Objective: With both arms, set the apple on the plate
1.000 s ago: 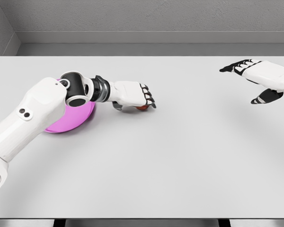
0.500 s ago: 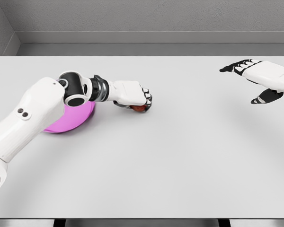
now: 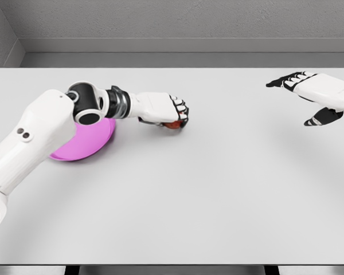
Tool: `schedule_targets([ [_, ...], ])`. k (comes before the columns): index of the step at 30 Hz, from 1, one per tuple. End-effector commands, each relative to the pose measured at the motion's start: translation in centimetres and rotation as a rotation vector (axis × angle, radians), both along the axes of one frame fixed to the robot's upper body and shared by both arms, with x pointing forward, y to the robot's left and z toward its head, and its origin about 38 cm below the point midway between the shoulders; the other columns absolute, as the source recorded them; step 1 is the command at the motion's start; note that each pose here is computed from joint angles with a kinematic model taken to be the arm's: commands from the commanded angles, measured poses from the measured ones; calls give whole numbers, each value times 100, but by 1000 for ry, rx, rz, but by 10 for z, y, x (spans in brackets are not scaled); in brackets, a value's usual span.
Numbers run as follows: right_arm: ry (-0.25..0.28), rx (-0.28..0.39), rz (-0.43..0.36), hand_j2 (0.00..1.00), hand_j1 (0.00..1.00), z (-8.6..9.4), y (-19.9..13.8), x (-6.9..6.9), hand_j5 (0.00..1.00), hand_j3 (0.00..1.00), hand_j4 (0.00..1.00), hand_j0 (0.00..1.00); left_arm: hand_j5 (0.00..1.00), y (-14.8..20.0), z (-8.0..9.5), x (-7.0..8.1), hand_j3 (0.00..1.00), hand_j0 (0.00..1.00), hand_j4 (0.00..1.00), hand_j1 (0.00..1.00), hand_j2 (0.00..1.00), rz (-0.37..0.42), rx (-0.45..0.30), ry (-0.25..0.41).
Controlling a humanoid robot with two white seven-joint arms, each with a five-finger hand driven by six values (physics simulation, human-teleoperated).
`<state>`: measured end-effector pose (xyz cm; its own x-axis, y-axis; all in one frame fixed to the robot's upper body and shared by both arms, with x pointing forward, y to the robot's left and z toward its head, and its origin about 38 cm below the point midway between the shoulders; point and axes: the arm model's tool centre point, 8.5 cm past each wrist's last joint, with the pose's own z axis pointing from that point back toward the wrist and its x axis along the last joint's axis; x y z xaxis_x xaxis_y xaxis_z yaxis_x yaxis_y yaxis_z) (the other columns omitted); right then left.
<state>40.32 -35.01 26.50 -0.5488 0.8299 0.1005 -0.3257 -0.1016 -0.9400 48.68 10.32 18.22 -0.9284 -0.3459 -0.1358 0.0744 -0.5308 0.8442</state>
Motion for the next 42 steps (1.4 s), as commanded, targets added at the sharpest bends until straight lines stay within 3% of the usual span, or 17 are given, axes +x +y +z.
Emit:
schedule_targets([
  [1,0,2,-1,100,100,0,0,0,100,100,100,100,17,-4,14,-4,17,17,17,17,17,-19,-60,0],
  [3,1,2,-2,100,100,0,-1,0,100,100,100,100,16,11,29,-6,16,16,16,16,16,-13,-98,-4],
  [4,0,2,-1,100,100,0,0,0,100,100,100,100,16,26,45,-4,16,16,16,16,16,9,-125,-32],
  [8,0,2,-1,100,100,0,0,0,100,100,100,100,16,74,77,-7,16,16,16,16,16,56,-157,-80],
  [13,0,-3,-3,100,100,1,-1,0,100,100,100,100,16,137,91,-9,16,16,16,16,16,159,-127,-102],
  [15,0,-3,-3,100,100,1,-1,0,100,100,100,100,17,164,86,-13,17,17,17,17,17,209,-107,-97],
  [19,0,-3,-3,100,100,1,-1,0,100,100,100,100,17,194,60,-24,17,17,17,17,17,279,-102,-46],
  [22,0,-3,-3,100,100,1,-1,0,100,100,100,100,18,200,44,-24,18,18,18,18,18,303,-80,-14],
  [28,0,-3,-3,100,100,1,-1,0,100,100,100,100,21,203,29,-27,21,21,21,21,21,315,-54,7],
  [29,0,-3,-3,100,100,1,-1,0,100,100,100,100,23,203,29,-27,23,23,23,23,23,315,-51,6],
  [31,0,-1,-2,100,100,1,-1,0,100,100,100,100,43,203,29,-27,43,43,43,43,43,314,-50,7],
  [33,0,-1,-2,100,100,1,-1,0,100,100,100,100,87,203,28,-27,87,87,87,87,87,315,-40,4],
  [34,0,-1,-2,100,100,1,-1,0,100,100,100,100,97,204,28,-27,97,97,97,97,97,316,-37,4],
  [40,0,-1,-2,100,100,1,-1,0,100,100,100,100,100,211,31,-27,100,100,100,100,100,327,-32,-2],
  [42,1,-1,-1,100,100,0,-1,0,100,100,100,100,100,221,43,-25,100,100,100,100,100,361,-128,18],
])
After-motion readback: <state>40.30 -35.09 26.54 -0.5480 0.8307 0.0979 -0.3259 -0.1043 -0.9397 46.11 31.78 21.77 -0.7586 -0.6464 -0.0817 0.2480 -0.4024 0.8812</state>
